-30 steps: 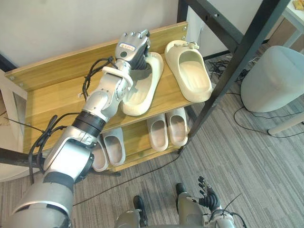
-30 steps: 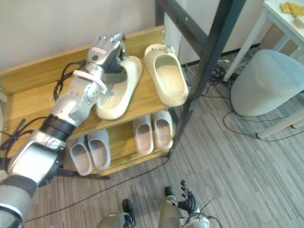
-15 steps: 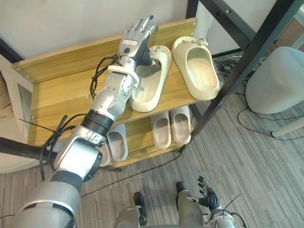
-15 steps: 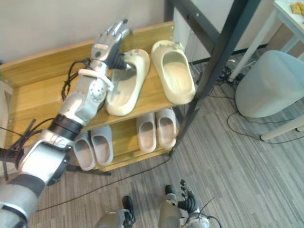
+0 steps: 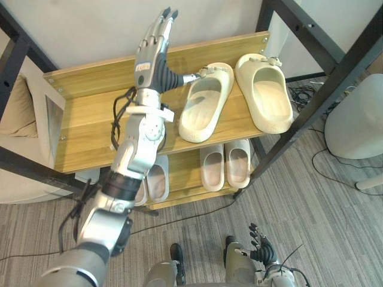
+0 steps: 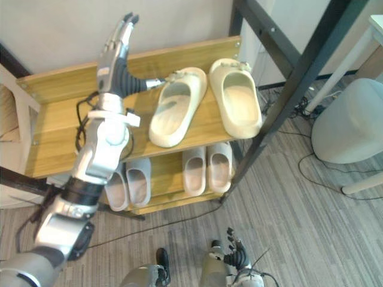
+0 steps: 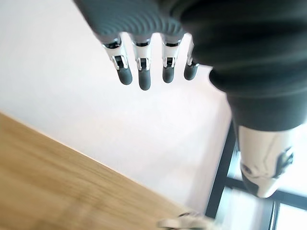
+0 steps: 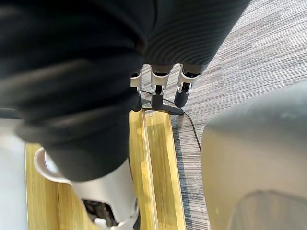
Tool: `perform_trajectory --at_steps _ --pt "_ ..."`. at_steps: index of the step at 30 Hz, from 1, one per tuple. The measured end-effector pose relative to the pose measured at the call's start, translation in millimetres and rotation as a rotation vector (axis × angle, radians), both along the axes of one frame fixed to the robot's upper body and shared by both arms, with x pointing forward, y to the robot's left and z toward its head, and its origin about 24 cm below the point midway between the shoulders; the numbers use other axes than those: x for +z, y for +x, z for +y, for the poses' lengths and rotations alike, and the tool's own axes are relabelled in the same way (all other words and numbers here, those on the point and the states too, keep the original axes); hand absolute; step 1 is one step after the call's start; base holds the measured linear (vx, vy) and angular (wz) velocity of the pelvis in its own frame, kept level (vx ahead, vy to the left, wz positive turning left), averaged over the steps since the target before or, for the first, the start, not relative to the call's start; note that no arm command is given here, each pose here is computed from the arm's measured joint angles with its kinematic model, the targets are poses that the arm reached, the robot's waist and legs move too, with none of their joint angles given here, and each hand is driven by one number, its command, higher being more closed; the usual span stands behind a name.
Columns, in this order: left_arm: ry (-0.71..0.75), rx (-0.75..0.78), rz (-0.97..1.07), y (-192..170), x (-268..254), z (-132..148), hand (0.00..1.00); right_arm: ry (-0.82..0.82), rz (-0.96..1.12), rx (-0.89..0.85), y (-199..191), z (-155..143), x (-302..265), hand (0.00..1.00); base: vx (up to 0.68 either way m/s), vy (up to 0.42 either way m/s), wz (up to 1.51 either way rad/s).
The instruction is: Organize the slippers on the shoe rack
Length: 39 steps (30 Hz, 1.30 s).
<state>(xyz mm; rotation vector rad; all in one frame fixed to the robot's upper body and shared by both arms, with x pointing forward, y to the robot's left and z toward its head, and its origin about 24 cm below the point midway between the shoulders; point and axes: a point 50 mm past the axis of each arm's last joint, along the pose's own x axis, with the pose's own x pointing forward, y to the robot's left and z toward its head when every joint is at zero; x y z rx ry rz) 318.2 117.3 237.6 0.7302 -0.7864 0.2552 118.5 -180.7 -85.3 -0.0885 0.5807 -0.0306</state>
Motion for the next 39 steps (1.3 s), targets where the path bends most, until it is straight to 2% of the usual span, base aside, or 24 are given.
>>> perform_trajectory --at_steps 10,14,16,21,24,27,39 --pt "-0.567 -0.279 0.219 -39 -69 7 0.0 0.03 0.07 0.02 -8 8 -11 0.0 0.0 -0.025 0.1" --pt "-0.685 -0.367 0.274 -44 -81 3 0.0 0.028 0.077 0.019 -9 8 -12 0.0 -0.01 -0.012 0.04" --pt "-0.75 -0.459 0.318 -47 -86 -5 0.0 0.02 0.105 0.017 -13 7 -17 0.0 -0.03 -0.01 0.11" --pt "-0.8 -0.608 0.403 -50 -93 -30 0.0 -0.012 0.123 0.027 -16 6 -19 0.0 -0.03 -0.009 0.1" --pt "-0.79 -0.643 0.465 -51 -102 -43 0.0 -0.015 0.134 0.026 -17 5 -21 0.0 0.01 -0.002 -0.01" --pt "-0.783 -0.652 0.525 -50 -113 -53 0.0 -0.017 0.134 0.025 -17 5 -21 0.0 0.01 -0.002 -0.01" --pt "-0.786 -0.617 0.597 -46 -130 -57 0.0 -0.028 0.135 0.013 -18 4 -22 0.0 -0.01 -0.003 -0.07"
